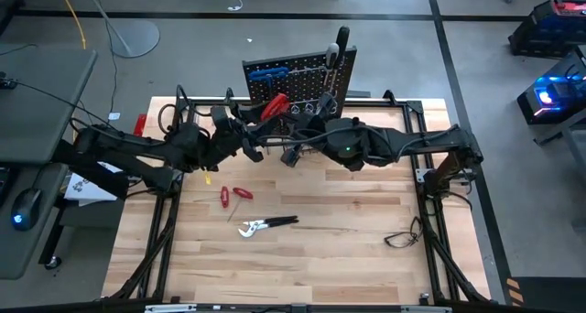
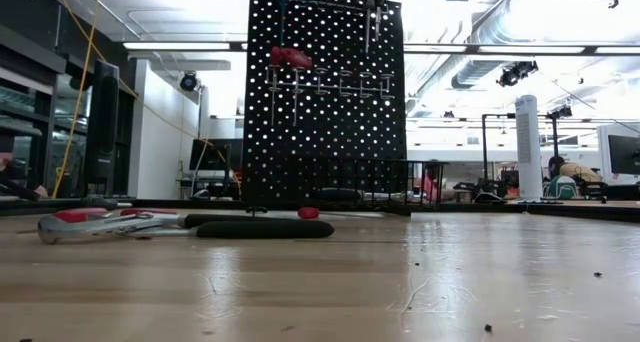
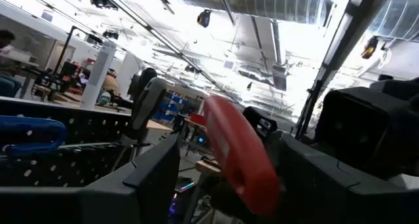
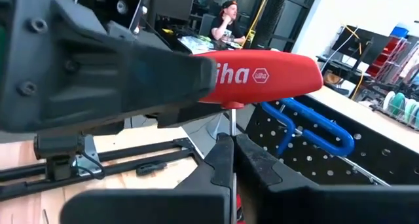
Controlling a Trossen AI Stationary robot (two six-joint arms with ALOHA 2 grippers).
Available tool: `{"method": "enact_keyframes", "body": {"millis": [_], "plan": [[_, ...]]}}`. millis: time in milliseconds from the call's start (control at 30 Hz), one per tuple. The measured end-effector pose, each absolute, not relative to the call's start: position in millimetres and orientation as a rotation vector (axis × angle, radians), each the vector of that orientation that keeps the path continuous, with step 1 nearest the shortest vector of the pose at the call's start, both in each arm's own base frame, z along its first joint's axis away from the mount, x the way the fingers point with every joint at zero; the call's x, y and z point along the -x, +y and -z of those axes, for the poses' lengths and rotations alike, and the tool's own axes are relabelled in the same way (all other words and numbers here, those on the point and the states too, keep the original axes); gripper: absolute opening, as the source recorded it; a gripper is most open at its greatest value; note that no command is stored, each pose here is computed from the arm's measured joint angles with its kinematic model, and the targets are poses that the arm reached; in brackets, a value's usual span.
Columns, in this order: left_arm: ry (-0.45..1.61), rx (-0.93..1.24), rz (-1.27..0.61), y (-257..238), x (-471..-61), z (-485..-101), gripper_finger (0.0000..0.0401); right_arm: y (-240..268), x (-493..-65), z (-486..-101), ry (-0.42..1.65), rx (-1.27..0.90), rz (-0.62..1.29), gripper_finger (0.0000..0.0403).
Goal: Hang tools onto peg board
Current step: Hang the red allen wrench on the peg board
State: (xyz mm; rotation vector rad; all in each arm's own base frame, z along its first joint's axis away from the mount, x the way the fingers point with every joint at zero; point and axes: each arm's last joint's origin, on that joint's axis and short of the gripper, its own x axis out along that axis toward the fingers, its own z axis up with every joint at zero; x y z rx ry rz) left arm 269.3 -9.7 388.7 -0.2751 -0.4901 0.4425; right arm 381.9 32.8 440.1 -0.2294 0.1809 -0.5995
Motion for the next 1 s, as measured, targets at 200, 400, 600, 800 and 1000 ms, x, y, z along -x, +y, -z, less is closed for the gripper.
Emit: {"method": "enact_keyframes", "body": {"millis": [200,400,600,800,1000], "plan": [[-0.489,0.262,-0.464,-4.6,-269.5,-388.6,0.0183,32.9,-382.7,-439.9,0.171,0.208,0.602,0.0000],[-0.487,0.244,-0.473,-2.8,-269.5,-388.6,0.0063,32.8,-382.9,-439.5,0.168,0.192,0.607,0.0000],[-0.489,0.246,-0.474,-2.8,-269.3,-388.7,0.0043,33.4,-383.4,-439.3,0.153,0.141,0.577,0.0000],[-0.492,0.248,-0.466,-2.9,-266.4,-391.0,0.0043,39.1,-381.8,-440.8,0.147,0.140,0.546,0.0035],[-0.466,0.241,-0.510,0.0,-261.8,-391.7,0.0043,48.3,-375.3,-445.5,0.133,0.115,0.530,0.0132]]}}
